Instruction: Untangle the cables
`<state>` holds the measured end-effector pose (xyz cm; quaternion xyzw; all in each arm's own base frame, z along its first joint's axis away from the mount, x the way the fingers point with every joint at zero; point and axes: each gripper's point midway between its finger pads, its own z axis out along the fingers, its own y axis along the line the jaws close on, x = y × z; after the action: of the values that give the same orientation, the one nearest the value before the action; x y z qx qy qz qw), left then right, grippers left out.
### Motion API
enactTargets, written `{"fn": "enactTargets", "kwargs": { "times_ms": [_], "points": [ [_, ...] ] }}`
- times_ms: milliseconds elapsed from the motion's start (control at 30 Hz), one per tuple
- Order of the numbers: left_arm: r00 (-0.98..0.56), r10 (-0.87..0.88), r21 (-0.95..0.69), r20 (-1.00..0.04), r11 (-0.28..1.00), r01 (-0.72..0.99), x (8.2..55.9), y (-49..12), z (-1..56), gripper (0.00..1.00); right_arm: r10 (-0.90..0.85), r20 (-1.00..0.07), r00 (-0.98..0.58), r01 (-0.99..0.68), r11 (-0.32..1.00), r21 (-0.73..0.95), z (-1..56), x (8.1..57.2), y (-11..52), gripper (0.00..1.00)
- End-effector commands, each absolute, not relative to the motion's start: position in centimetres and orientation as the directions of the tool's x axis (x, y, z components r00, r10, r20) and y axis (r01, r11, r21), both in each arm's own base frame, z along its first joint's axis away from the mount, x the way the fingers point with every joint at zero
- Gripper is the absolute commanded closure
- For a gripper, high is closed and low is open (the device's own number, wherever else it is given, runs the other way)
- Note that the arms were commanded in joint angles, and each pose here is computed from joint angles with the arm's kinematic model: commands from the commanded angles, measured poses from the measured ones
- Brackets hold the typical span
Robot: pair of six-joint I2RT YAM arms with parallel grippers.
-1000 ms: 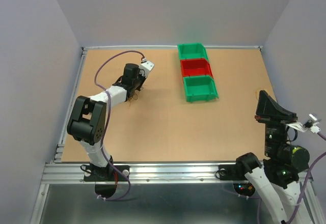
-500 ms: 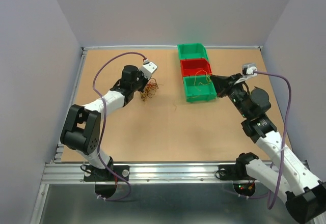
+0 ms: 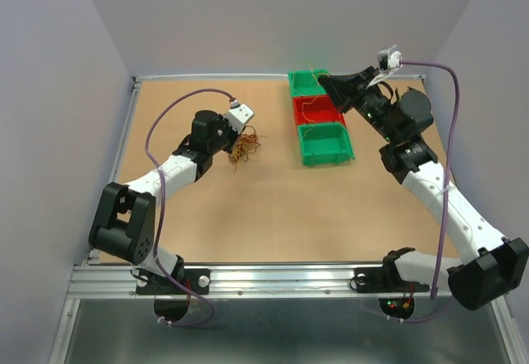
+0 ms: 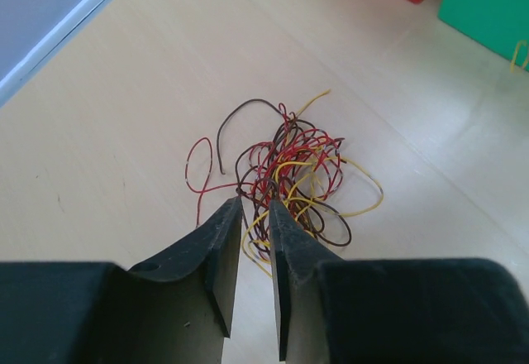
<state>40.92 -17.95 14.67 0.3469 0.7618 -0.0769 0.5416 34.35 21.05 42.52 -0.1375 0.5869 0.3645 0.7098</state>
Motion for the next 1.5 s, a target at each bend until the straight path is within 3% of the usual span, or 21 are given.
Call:
{"fn": "enactTargets", "kwargs": {
  "times_ms": [0,300,700,933,1200,1467],
  "points": [
    [-0.078,0.411,0.279,-0.908,0.735,0.618,40.9,-18.6,17.4,0.68,0.417,-0.885,0.205,-0.735,0.663,0.143,51.5,32.9,20.9,0.99],
    [-0.079,0.411,0.274,-0.908,0.727,0.630,40.8,-18.8,17.1,0.68,0.463,-0.831,0.308,-0.629,0.754,0.188,56.2,34.5,18.3,1.00],
    [-0.074,0.409,0.274,-0.909,0.724,0.633,40.6,-18.8,17.2,0.68,0.443,-0.844,0.302,-0.560,0.799,0.220,55.2,35.6,17.2,0.99],
    [-0.073,0.413,0.277,-0.908,0.721,0.635,40.6,-18.8,17.2,0.68,0.410,-0.865,0.288,-0.409,0.870,0.276,50.2,37.7,15.0,0.99],
    [-0.075,0.414,0.276,-0.907,0.720,0.637,40.5,-18.8,17.1,0.68,0.359,-0.905,0.229,-0.361,0.894,0.264,43.9,37.3,14.3,0.99],
    [-0.081,0.407,0.264,-0.910,0.719,0.643,40.2,-18.9,17.1,0.68,0.174,-0.981,-0.090,-0.506,0.840,0.195,35.3,35.3,17.9,0.99]
  ]
}}
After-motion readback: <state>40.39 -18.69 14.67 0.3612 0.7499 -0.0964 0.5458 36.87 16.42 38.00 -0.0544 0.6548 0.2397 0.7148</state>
